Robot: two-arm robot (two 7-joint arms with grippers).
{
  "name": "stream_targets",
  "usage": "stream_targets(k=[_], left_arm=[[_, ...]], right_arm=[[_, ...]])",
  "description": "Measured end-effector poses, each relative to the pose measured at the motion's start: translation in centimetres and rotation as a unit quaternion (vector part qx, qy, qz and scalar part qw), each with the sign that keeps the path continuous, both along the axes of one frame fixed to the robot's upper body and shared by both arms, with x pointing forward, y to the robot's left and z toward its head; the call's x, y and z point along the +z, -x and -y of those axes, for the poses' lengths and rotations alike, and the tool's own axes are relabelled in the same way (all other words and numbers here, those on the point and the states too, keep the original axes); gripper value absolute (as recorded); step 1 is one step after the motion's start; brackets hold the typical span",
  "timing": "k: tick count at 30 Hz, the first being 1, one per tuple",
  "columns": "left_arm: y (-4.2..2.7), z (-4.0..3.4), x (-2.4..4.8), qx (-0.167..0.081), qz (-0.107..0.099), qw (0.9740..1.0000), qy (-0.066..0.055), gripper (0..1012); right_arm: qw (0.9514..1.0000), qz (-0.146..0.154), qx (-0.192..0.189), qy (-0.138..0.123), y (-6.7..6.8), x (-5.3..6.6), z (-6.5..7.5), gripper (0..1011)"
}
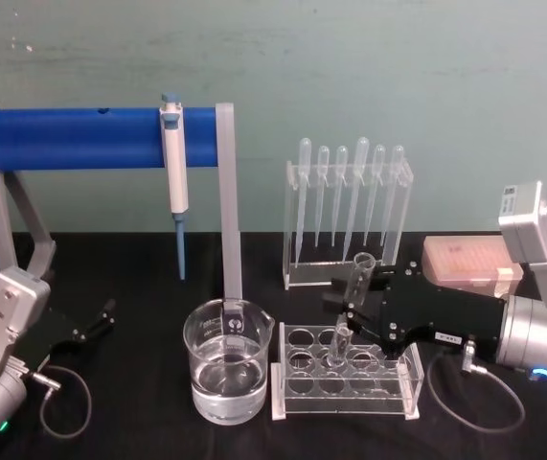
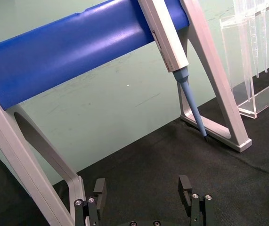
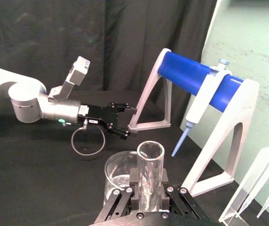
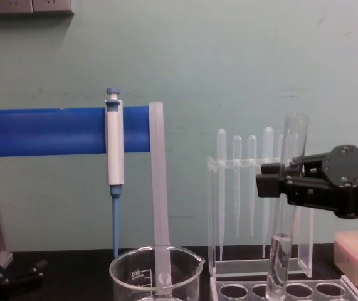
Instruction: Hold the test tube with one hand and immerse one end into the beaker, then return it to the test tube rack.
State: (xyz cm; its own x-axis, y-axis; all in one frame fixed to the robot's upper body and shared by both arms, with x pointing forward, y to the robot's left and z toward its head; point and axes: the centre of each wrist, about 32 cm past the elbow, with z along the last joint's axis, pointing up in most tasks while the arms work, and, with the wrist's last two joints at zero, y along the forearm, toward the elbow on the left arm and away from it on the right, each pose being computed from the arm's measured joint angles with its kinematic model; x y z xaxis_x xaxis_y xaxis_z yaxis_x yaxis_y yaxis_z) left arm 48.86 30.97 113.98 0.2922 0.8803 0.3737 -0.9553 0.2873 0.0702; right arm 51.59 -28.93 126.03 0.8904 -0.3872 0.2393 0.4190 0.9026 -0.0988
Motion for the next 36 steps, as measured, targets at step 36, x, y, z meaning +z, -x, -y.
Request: stream_targets(k=[36], left_arm=[[0.00,0.00,0.00,0.000,0.000,1.0000,0.000,1000]], right_arm=[[0.9998,-0.011,-0.012,-0.007,-1.2,-3.1,0.0,226]])
